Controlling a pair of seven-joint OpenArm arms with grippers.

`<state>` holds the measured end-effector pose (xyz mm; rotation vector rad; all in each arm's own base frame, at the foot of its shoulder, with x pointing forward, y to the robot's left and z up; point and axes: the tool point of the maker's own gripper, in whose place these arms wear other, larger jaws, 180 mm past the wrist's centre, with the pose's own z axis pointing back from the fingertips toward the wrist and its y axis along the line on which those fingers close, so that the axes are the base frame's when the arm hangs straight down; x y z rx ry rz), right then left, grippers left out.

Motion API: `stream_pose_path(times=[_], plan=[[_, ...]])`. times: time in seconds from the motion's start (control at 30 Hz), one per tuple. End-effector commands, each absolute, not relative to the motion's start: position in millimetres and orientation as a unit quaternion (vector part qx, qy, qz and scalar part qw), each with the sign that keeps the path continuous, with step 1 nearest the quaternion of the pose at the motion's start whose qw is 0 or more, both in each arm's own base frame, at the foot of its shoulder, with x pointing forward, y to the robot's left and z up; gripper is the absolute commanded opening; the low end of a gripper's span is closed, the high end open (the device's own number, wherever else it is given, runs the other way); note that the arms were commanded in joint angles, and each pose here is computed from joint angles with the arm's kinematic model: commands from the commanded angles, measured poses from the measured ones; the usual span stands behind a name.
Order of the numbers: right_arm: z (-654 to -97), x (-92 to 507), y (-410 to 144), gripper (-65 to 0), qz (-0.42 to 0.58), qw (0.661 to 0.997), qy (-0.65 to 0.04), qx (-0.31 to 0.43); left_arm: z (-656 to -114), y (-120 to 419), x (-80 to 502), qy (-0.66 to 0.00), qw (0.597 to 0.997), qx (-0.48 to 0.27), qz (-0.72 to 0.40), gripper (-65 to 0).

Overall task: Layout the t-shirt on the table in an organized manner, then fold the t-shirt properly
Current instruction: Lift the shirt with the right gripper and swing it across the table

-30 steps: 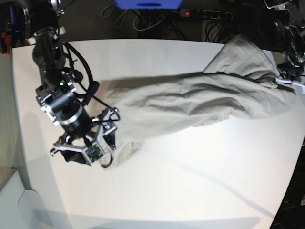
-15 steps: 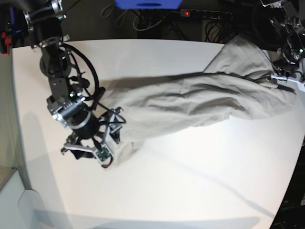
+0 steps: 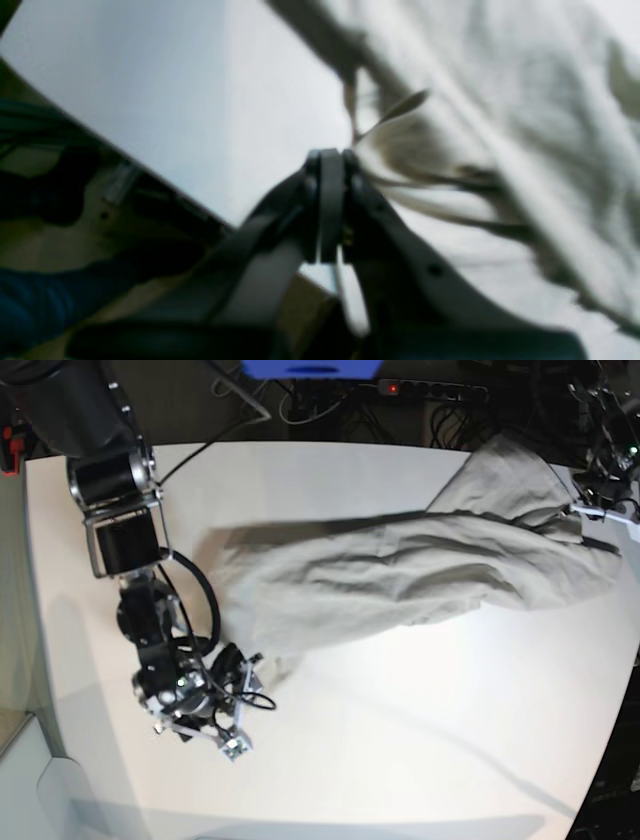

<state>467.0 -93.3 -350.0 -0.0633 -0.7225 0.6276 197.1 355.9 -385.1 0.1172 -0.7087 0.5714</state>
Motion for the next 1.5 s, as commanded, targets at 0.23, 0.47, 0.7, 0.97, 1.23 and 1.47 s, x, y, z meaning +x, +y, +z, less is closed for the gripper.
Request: stream_pose_path(times=[0.23, 0.47, 0.7, 0.97, 1.23, 1.47], plan=[[-361.3, 486.2, -92.4, -21.4, 0.289, 0.885, -0.364, -0.002, -362.1, 359.0, 190.6, -0.377, 0.877, 0.069, 0.29, -64.5], [-389.8, 477.7, -97.6, -25.7, 0.28, 0.897, -0.343, 0.011, -362.7, 363.0, 181.0, -0.374, 0.874, 0.074, 0.302, -64.5], [-380.4, 486.1, -94.6, -65.0, 0.282, 0.887, -0.365, 0.014, -367.1, 359.9, 176.3, -0.369, 0.874, 0.072, 0.308, -64.5], [-293.3, 536.4, -120.5, -65.0, 0.251, 0.863, -0.439, -0.017, -370.7, 358.6, 170.2, -0.361, 0.877, 0.072, 0.309, -64.5], [-149.9, 544.7, -124.8, -65.0, 0.226, 0.785, -0.575, -0.051, -370.1, 358.2, 172.2, -0.363, 0.876, 0.071, 0.309, -64.5], [-67.2, 515.7, -115.1, -65.0, 0.237, 0.723, -0.643, -0.088, -369.9, 356.8, 174.6, -0.365, 0.876, 0.069, 0.308, -64.5]])
